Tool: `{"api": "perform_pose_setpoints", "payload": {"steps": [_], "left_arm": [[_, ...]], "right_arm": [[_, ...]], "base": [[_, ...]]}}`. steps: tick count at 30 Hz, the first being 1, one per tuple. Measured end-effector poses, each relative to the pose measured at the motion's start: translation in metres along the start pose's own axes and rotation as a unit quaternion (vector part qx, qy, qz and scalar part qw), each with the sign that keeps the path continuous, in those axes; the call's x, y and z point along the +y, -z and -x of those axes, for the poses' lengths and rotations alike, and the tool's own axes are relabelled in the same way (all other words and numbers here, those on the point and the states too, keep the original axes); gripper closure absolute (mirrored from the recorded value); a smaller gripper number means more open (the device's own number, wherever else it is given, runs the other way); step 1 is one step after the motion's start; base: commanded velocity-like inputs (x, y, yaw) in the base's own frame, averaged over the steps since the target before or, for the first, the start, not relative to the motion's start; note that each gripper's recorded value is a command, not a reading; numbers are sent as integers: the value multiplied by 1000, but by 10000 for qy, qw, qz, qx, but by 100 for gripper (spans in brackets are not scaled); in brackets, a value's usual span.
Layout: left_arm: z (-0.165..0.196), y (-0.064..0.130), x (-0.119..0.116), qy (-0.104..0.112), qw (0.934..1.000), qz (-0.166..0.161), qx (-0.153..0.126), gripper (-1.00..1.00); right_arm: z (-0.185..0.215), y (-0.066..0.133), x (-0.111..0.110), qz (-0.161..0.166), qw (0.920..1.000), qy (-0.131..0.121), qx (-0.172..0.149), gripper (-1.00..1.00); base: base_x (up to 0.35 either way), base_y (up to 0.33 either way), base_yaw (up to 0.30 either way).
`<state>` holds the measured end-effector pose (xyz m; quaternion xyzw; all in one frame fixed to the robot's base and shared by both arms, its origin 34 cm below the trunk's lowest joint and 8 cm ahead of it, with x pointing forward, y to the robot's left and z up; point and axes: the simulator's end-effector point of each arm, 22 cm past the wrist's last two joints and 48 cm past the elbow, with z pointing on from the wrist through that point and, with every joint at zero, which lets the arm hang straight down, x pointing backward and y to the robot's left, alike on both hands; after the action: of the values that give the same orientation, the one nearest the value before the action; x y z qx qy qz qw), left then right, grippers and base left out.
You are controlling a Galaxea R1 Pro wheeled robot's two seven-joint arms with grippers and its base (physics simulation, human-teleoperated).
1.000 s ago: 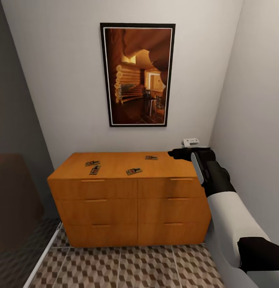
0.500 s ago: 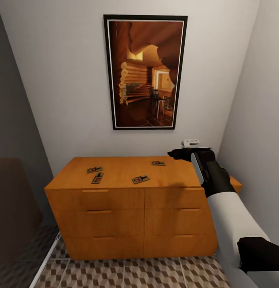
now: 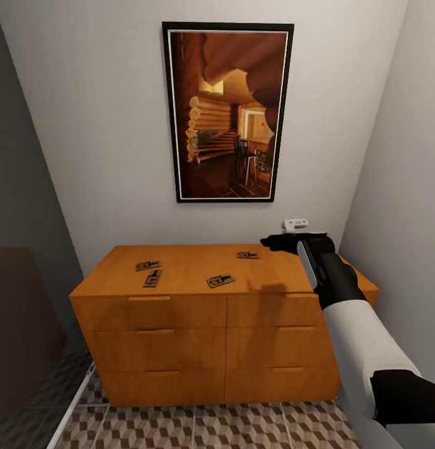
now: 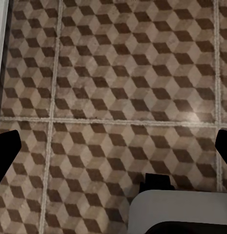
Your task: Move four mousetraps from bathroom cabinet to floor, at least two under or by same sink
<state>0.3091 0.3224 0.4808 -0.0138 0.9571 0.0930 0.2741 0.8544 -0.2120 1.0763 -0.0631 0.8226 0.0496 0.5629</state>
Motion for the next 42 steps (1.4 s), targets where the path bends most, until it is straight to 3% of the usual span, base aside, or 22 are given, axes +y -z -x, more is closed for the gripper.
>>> {"api": "perform_pose_setpoints", "payload": {"steps": [5,20,23,26,33,36,38,39,42], "left_arm": [[0,0,0,-2,10000,2,0,-100],[-5,1,0,-7,10000,1,54,-100],[-6,1,0,-8,10000,2,69,-100],[-8,2,0,-18,10000,-5,88,-100],[-10,2,-1,-23,9999,-11,103,-100],[-11,2,-1,-29,9999,-16,113,-100],[-11,2,-2,-31,9999,-19,120,-100],[-12,3,-2,-34,9999,-22,127,-100],[-12,3,-2,-35,9999,-24,129,-100]], "right_arm": [[-4,1,7,336,9993,152,14,-100],[-8,10,-16,700,9884,1350,-30,-100],[-9,16,-16,971,9808,1690,-100,-100],[-12,21,-15,1244,9747,1854,-105,-100],[-22,34,-8,1831,9624,2004,-3,-100],[-31,49,13,2497,9440,2158,13,-100],[-34,54,20,2708,9372,2197,23,-100],[-37,60,28,2956,9296,2202,40,-100],[-37,67,32,3153,9242,2157,23,-100]], "base": [[0,0,0],[0,0,0],[0,0,0],[0,0,0],[0,0,0],[0,0,0],[0,0,0],[0,0,0],[0,0,0]]}}
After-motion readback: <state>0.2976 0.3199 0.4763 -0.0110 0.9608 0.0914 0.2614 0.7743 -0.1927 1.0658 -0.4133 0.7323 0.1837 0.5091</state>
